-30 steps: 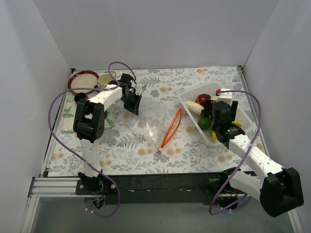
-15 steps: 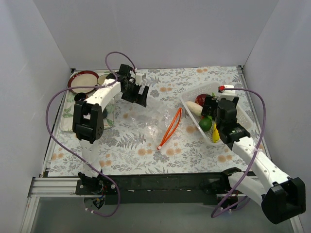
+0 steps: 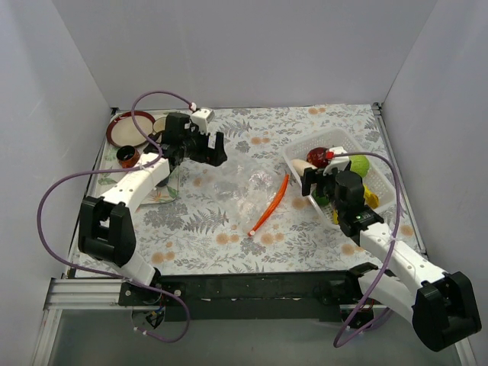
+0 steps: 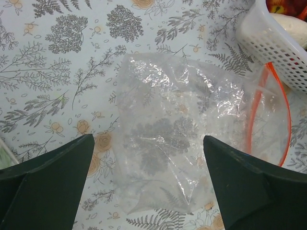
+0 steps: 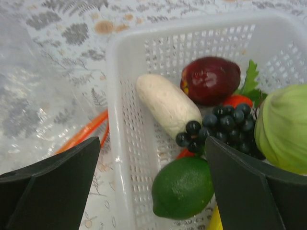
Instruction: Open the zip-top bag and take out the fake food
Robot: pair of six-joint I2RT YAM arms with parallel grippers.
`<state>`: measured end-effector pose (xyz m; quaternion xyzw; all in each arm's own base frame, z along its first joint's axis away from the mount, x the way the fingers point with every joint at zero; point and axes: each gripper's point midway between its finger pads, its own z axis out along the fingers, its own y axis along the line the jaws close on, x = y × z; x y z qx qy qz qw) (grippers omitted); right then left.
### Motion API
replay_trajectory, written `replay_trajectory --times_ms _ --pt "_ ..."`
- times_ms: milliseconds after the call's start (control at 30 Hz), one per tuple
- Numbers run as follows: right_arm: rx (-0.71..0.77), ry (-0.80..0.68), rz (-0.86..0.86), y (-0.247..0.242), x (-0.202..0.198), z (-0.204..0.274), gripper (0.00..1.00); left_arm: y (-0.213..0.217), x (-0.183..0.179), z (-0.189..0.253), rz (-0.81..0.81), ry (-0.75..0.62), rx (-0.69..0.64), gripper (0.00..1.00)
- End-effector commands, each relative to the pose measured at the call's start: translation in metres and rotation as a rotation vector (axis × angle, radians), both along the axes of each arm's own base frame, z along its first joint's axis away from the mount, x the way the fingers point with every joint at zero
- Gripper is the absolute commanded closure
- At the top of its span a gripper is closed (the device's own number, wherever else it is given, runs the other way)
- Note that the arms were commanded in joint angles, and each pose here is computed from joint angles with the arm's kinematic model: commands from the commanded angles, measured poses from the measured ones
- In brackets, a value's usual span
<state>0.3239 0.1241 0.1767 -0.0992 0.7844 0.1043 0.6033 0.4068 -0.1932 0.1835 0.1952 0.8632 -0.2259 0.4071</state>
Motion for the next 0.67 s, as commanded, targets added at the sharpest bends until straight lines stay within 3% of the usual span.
replay_trajectory --times_ms 0,167,300,500,633 --pt "-0.024 -0.117 -0.051 -0.014 0.003 0.011 0.02 0.018 0.019 0.015 0.115 -0.130 -0.041 0.02" --pt "0.037 0.051 -0.195 -0.024 0.008 0.007 0.01 0.028 0.009 0.004 0.173 -0.046 -0.141 0.02" --pt "0.055 0.146 -0.288 -0.030 0.011 0.000 0.02 0.030 -0.004 -0.003 0.131 -0.059 -0.115 0.02" --pt "0.155 0.044 -0.156 -0.009 0.006 0.032 0.01 0.043 -0.021 -0.016 0.176 -0.047 -0.117 0.02" --pt "0.138 0.013 -0.085 -0.003 -0.002 0.040 0.01 0.050 -0.036 -0.017 0.129 -0.129 -0.087 0.02"
